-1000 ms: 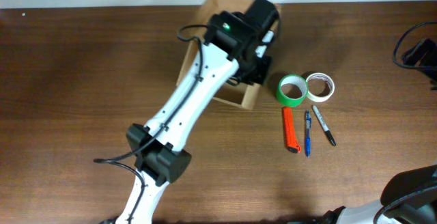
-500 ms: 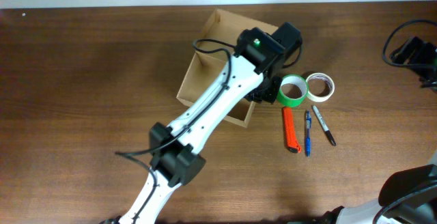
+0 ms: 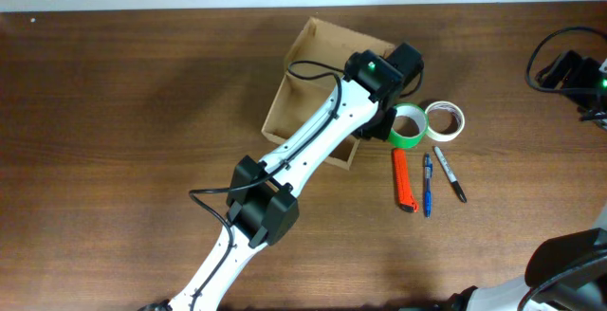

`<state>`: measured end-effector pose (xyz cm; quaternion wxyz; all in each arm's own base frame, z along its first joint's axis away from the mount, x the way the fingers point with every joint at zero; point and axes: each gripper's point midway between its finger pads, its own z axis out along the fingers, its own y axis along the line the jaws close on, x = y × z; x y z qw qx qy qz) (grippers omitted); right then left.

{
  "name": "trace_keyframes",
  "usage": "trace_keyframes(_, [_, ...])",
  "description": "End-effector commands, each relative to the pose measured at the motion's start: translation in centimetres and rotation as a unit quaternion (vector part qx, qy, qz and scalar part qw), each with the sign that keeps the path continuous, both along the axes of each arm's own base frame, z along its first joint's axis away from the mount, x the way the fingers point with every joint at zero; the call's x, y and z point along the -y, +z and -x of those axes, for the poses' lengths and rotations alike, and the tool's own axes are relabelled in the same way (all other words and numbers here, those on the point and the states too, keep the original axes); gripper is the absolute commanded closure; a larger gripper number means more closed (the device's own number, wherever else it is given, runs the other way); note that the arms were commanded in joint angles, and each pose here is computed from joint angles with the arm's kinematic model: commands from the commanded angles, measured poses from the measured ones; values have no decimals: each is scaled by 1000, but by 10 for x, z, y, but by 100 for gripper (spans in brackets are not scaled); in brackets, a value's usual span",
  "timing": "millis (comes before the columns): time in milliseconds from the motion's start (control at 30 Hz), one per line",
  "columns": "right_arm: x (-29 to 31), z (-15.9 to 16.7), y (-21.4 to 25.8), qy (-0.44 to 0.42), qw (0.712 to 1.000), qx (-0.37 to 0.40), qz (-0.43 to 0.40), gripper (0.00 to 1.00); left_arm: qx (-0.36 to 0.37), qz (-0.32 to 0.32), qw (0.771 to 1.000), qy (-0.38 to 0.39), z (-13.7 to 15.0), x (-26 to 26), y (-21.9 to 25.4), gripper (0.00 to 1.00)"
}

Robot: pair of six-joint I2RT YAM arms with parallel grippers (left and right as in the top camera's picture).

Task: Pack container
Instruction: 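Drag the box rightward toward the tape rolls with the left gripper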

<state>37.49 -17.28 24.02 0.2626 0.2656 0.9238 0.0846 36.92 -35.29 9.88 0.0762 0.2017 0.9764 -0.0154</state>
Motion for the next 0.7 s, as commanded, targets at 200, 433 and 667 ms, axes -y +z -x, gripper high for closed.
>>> trace_keyframes(200, [-2,-3,5,3,1000,6,-1,1,19,6,1000,9,-18,-1,-5,98])
trace_keyframes(433, [-2,-3,5,3,1000,6,0,1,-1,0,1000,-1,-14,0,-19,75])
trace_keyframes(667, [-2,-3,5,2,1000,6,0,1,22,-26,999,1,-19,-11,-8,38])
